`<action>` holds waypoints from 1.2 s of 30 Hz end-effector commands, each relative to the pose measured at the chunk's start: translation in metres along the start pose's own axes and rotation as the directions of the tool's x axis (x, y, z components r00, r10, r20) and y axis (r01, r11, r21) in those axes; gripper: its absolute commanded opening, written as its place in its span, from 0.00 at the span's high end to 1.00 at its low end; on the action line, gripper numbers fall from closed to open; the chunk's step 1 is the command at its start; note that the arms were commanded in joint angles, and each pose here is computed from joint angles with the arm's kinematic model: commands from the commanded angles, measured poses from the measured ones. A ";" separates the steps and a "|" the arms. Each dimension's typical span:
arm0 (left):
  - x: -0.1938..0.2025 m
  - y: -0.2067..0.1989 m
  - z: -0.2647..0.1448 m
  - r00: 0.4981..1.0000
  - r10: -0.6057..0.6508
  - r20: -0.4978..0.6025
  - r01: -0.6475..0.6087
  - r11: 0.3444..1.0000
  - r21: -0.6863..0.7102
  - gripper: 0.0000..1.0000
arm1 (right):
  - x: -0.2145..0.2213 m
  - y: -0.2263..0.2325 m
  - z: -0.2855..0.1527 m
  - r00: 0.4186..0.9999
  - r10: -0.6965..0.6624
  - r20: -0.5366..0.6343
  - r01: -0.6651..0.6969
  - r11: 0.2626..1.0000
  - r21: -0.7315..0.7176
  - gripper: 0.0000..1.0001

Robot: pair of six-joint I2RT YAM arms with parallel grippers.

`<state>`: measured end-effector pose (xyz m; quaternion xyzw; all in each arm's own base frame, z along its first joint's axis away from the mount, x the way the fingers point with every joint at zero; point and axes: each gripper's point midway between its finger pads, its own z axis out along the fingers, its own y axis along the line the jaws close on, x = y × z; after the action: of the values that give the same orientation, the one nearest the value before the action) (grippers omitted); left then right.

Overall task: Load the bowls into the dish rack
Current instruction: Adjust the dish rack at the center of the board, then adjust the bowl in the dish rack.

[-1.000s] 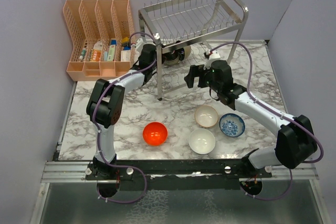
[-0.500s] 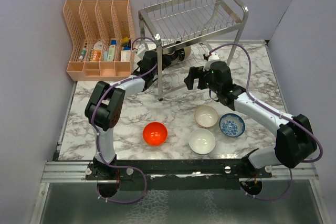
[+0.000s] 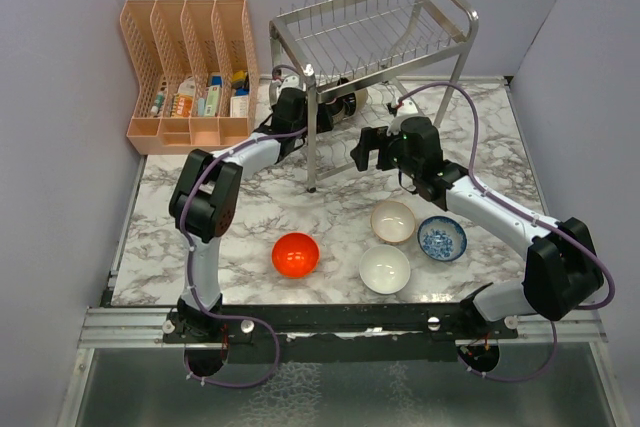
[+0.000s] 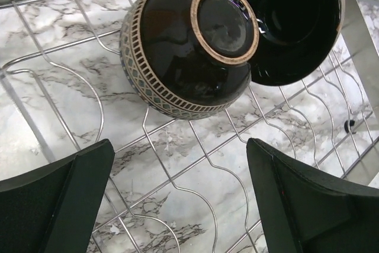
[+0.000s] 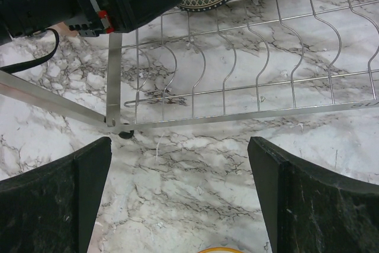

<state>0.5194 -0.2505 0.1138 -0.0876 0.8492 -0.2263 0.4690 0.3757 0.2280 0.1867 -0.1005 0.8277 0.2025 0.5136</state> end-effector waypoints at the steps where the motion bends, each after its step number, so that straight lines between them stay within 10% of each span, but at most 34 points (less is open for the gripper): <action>1: 0.000 -0.035 0.002 0.989 0.148 -0.018 -0.143 0.977 0.156 0.03 | -0.005 0.001 0.004 1.000 -0.002 0.016 0.003 1.000 -0.014 0.02; 20: -0.004 -0.030 -0.033 0.985 0.172 0.033 -0.175 0.967 0.186 0.04 | 0.004 -0.001 0.000 1.000 0.019 0.000 -0.019 1.000 -0.009 0.02; 36: -0.016 -0.040 0.018 0.994 0.107 0.027 -0.110 0.976 0.189 0.07 | 0.001 -0.007 -0.005 1.000 0.007 0.002 -0.007 1.000 0.025 0.03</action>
<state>0.5273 -0.2792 0.1278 0.0083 0.8315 -0.2703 0.4852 0.3747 0.2253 0.1807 -0.0957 0.8314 0.2011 0.5092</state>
